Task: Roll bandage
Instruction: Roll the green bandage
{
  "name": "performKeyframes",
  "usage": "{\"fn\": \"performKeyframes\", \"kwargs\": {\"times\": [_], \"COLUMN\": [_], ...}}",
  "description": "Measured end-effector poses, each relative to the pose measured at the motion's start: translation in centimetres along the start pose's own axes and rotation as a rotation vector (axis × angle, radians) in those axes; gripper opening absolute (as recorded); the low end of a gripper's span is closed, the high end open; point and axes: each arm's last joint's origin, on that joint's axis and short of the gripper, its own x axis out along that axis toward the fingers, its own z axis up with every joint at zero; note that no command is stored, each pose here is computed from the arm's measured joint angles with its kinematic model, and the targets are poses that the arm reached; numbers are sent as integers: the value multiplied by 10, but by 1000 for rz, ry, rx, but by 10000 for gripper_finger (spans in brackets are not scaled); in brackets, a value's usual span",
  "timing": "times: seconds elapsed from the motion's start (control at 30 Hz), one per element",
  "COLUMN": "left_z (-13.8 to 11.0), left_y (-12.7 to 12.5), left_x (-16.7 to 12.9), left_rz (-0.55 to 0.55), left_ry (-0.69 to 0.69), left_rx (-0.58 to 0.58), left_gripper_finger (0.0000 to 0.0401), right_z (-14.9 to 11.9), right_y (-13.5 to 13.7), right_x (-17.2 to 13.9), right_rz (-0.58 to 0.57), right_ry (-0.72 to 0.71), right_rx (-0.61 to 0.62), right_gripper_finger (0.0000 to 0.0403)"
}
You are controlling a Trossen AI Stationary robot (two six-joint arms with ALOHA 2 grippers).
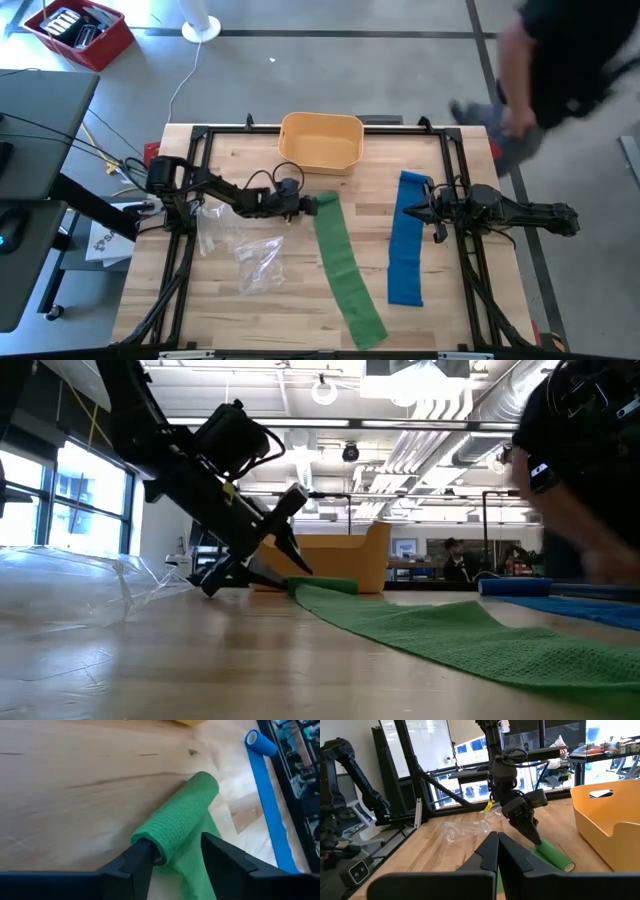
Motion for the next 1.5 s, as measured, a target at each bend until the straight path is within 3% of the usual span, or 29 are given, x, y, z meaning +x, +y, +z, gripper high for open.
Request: {"fn": "performKeyframes", "kwargs": {"times": [0.23, 0.3, 0.47, 0.83, 0.93, 1.1, 1.17, 1.23, 1.5], "left_z": [3, 3, 5, 20, 26, 31, 32, 32, 30], "left_y": [-3, -8, -29, -70, -75, -70, -67, -65, -69], "left_x": [-1, -3, -11, -69, -86, -102, -104, -105, -106], "left_rz": [-25, -63, -218, -321, -309, -136, -92, -87, -145], "left_ry": [-48, -79, -178, -359, -376, -410, -391, -371, -368], "left_rx": [91, 134, 271, 718, 807, 940, 973, 927, 918], "left_gripper_finger": [26, 9, 7, 4, 4, 4, 4, 4, 3], "right_z": [0, 0, 0, 0, 0, 0, 0, 0, 0], "right_y": [0, 0, 0, 0, 0, 0, 0, 0, 0], "right_x": [0, 0, 0, 0, 0, 0, 0, 0, 0], "right_rz": [0, 0, 0, 0, 0, 0, 0, 0, 0], "right_ry": [0, 0, 0, 0, 0, 0, 0, 0, 0], "right_rx": [0, 0, 0, 0, 0, 0, 0, 0, 0], "right_gripper_finger": [0, 0, 0, 0, 0, 0, 0, 0, 0]}}
